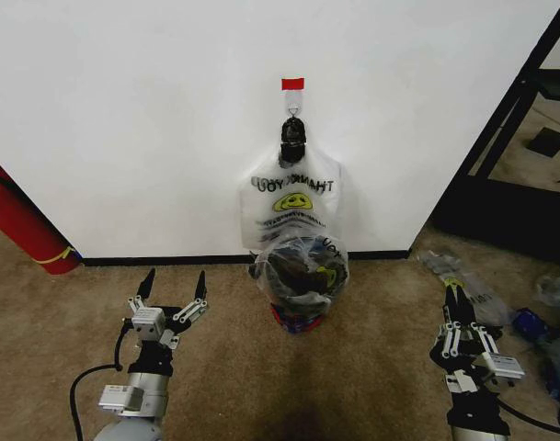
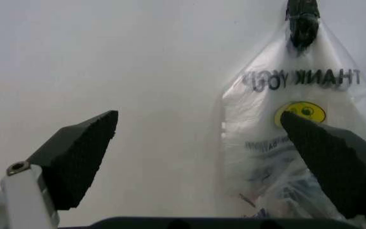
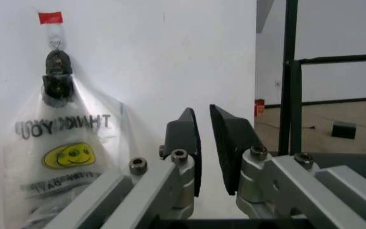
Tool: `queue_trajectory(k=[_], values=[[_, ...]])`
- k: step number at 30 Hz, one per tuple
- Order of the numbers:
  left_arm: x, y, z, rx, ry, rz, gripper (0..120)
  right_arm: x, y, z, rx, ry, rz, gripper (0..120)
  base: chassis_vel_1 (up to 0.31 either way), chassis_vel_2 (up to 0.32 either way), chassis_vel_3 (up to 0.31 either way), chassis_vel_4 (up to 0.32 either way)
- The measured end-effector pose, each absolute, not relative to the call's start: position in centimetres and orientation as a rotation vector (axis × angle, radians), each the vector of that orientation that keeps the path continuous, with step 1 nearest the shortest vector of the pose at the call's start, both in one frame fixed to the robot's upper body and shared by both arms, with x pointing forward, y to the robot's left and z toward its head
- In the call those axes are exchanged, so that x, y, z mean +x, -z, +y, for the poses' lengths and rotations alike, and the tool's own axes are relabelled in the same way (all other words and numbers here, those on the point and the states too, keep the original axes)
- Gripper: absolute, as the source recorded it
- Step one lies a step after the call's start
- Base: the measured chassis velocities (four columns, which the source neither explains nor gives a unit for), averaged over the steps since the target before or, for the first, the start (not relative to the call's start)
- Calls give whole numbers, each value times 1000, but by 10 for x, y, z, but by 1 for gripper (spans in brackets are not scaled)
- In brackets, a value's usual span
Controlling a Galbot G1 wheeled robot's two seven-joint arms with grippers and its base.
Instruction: Pick up the garbage bag from the wall and place it over the trash bin.
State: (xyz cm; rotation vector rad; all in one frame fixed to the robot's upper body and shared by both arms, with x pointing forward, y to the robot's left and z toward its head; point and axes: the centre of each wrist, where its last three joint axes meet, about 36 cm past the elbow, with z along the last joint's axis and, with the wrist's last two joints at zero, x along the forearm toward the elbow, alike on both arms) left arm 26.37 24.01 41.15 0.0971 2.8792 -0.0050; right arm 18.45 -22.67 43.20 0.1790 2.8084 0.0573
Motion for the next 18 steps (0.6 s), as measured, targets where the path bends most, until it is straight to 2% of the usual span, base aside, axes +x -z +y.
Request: queue_trajectory(k=[18], values=[[264, -411, 240, 97, 5, 2879, 100, 184, -432, -227, 179, -57, 2808, 1, 0, 0, 0, 0]])
